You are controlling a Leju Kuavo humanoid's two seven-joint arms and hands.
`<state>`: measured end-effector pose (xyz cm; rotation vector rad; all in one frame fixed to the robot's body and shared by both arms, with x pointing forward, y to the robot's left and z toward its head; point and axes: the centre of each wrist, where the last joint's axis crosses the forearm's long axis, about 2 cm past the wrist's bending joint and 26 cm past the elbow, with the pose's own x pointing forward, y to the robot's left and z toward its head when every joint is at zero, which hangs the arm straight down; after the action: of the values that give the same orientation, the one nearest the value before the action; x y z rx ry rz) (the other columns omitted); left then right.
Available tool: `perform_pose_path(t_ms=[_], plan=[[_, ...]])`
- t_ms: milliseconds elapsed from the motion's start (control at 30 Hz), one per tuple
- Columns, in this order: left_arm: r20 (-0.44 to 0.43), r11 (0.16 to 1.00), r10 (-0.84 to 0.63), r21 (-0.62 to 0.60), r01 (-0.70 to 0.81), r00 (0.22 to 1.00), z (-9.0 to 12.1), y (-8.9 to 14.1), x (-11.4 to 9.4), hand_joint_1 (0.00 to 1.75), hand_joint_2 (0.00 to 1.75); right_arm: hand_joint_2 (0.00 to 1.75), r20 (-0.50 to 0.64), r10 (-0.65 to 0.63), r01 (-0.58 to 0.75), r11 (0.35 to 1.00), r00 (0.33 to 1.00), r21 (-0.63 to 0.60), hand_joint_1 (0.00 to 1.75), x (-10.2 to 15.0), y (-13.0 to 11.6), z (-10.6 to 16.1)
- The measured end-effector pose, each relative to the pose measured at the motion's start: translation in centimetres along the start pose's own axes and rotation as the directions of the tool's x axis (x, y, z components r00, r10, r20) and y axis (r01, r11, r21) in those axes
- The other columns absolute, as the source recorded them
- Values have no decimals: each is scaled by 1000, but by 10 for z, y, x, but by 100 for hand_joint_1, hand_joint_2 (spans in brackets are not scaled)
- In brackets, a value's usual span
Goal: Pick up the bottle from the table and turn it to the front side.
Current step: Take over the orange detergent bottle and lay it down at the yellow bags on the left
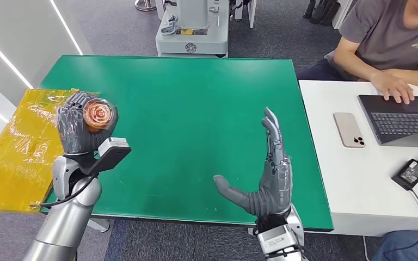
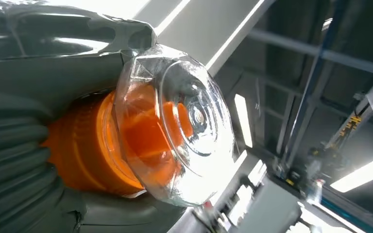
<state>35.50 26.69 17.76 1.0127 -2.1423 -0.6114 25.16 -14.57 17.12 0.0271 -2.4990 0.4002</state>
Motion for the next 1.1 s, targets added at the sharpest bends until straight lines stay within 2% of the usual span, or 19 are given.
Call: perform_pose_path(t_ms=[100,267,500,633,800,933,1100], plan=[[24,984,-175,-33,176,984,3,7,-22,175,175,175,-7,-10,10,1000,1000,4,0,1,1,3],[24,956,-279,-85,281,960,8,12,-43,175,175,175,-14,-22,23,1000,1000,9,0,1,2,5],[101,830,-497,-237,506,862,13,9,-74,175,175,175,-15,-38,39,999,999,28,0,2,3,7],[171,750,-527,-368,550,833,23,1,-94,175,175,175,-15,-48,48,998,999,46,0,2,4,8],[287,605,-484,-572,553,827,36,-10,-113,175,175,175,-12,-53,53,997,999,62,0,2,5,7],[298,503,-467,-685,527,833,46,-15,-121,175,175,175,-14,-56,57,996,998,66,0,3,5,7],[309,404,-472,-757,514,826,58,-18,-127,175,175,175,-20,-57,58,996,998,63,0,4,6,9]])
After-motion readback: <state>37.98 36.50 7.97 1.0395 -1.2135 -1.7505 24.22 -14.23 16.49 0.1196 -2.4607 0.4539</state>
